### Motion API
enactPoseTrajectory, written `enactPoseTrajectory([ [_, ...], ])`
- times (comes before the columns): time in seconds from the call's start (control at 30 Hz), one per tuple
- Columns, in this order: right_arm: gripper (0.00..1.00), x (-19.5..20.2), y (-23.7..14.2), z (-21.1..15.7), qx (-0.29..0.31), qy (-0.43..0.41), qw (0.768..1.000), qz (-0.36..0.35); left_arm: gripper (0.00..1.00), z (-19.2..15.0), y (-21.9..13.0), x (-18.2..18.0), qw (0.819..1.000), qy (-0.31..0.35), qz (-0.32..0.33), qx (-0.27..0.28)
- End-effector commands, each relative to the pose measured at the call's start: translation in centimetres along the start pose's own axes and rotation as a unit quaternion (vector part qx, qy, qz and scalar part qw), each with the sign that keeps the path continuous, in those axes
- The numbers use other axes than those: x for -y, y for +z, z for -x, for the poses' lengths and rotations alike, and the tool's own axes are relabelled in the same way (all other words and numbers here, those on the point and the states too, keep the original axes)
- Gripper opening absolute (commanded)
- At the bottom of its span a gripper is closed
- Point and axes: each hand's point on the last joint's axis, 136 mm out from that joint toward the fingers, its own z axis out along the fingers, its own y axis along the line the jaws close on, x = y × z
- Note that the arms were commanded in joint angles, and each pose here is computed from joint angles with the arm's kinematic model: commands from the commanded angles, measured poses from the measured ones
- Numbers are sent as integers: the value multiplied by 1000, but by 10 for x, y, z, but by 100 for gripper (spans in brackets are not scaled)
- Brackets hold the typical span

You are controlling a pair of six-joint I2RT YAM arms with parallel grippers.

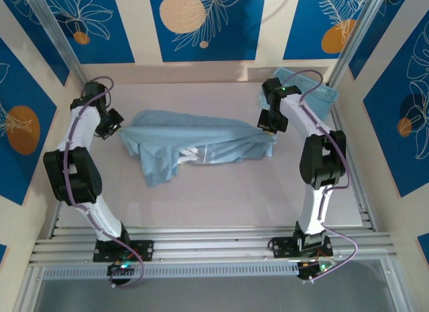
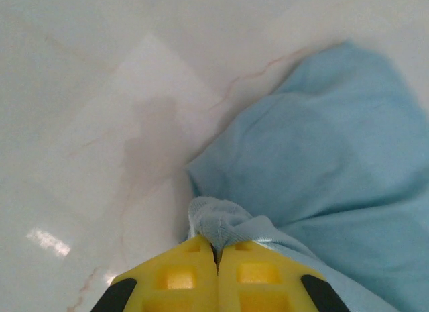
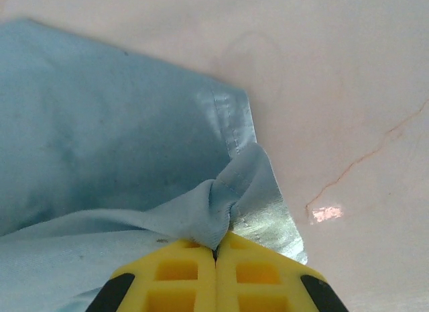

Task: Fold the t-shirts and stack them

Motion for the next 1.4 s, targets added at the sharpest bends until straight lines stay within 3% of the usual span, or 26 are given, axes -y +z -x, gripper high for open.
enactPoseTrajectory([
  [0.0,0,1,-50,21,66,20,997,30,0,9,-39,12,999,-14,-32,39],
  [0.17,0,0,-117,38,145,54,983,97,0,26,-95,15,989,-54,-70,122],
  [0.33,0,1,-159,42,190,64,971,128,0,29,-134,12,978,-87,-96,164],
  [0.6,0,30,-191,-13,223,66,960,154,0,-31,-169,-22,975,-78,-123,166],
  [0.73,0,52,-194,-40,255,73,951,157,0,-50,-184,-39,966,-84,-136,204],
  [0.87,0,48,-158,-27,225,78,961,143,0,-47,-151,-35,962,-107,-148,201],
  [1.07,0,21,-65,22,126,95,982,99,0,-38,-35,-16,991,-92,-66,74],
  [1.1,0,16,-51,25,103,98,985,96,2,-38,-20,-13,993,-85,-57,51],
  [1.13,0,14,-36,26,78,105,988,86,10,-39,-6,-9,996,-77,-44,28],
  [1.23,1,12,-9,21,24,117,991,61,43,-41,-4,-1,998,-54,-26,8],
  [1.3,18,16,-6,13,11,123,991,51,58,-48,-21,-4,999,-35,-15,16],
  [1.37,38,23,-7,2,11,127,991,42,60,-72,-33,-10,1000,-25,-13,-3],
])
